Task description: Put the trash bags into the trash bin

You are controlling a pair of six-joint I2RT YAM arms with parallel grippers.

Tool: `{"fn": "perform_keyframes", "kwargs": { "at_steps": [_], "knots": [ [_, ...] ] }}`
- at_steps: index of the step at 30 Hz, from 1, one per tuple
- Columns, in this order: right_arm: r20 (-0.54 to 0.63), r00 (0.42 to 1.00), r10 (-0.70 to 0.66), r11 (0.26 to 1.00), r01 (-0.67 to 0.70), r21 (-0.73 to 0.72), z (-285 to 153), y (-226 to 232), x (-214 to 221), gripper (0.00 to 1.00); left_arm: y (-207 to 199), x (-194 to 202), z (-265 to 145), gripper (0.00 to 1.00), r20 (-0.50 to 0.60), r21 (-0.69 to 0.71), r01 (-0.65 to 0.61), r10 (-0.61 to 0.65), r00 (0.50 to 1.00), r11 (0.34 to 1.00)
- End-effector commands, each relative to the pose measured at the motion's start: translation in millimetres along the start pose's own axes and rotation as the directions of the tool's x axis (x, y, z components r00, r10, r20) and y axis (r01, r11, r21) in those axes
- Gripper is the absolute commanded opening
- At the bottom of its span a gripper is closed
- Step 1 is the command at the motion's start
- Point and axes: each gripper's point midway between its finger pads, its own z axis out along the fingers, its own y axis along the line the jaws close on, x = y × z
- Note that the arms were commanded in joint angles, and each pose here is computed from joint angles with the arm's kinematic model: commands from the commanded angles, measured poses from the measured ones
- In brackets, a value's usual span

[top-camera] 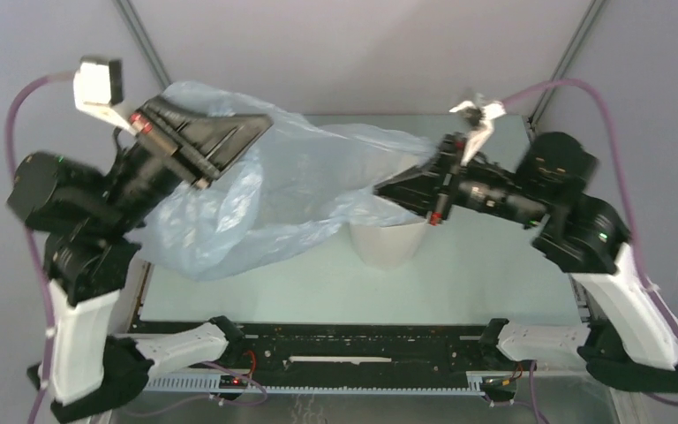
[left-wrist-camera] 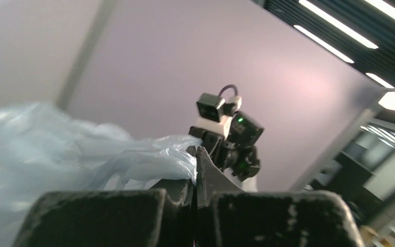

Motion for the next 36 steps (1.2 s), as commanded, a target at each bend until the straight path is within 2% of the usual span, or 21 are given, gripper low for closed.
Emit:
{"fn": "perform_keyframes", "kwargs": {
  "at_steps": [1,4,7,13,21,24,27,31,33,36],
  "knots": [
    [0.009,0.999,0.047,0.989,-0.047,0.137,-47.4,-20.5,1.2,0.0,-41.1,-1.0,60.2,0.0,-0.038,0.2,0.073,-0.066,0.997,0.977],
    [0.04,0.998,0.052,0.966,-0.06,0.251,-82.6,-36.7,1.0,0.0,-42.1,21.5,96.9,0.0,-0.096,0.205,0.106,-0.087,0.992,0.973],
    [0.018,0.997,0.07,0.952,-0.072,0.298,-105.7,-43.9,13.0,0.0,-44.6,35.5,124.7,0.0,-0.13,0.227,0.128,-0.1,0.986,0.966],
    [0.022,0.994,0.103,0.892,-0.102,0.44,-142.3,-55.8,27.0,0.0,-48.7,44.5,160.2,0.0,-0.133,0.26,0.166,-0.136,0.982,0.951],
    [0.087,0.996,-0.029,0.697,-0.043,0.716,-210.0,-72.9,11.6,0.0,-52.2,61.9,194.3,0.0,-0.146,0.296,0.255,-0.221,0.964,0.92],
    [0.11,0.993,-0.051,0.649,-0.051,0.759,-217.1,-80.8,2.9,0.0,-48.4,65.2,201.4,0.0,-0.143,0.289,0.269,-0.237,0.961,0.919],
    [0.129,0.988,-0.082,0.662,-0.042,0.748,-208.1,-83.5,-12.5,0.0,-49.5,58.8,202.3,0.0,-0.115,0.295,0.265,-0.241,0.964,0.918],
    [0.084,0.993,-0.08,0.654,-0.012,0.756,-205.8,-86.4,-14.9,0.0,-36.5,64.0,202.7,0.0,-0.114,0.242,0.249,-0.227,0.967,0.938],
    [0.061,0.996,-0.064,0.65,-0.004,0.76,-206.5,-89.8,-4.1,0.0,-18.9,70.0,200.1,0.11,-0.12,0.167,0.239,-0.221,0.968,0.957],
    [0.074,0.996,-0.053,0.634,-0.024,0.773,-209.8,-95.3,6.5,0.0,18.7,86.2,188.1,0.45,-0.151,0.041,0.209,-0.201,0.968,0.977]
  ]
}}
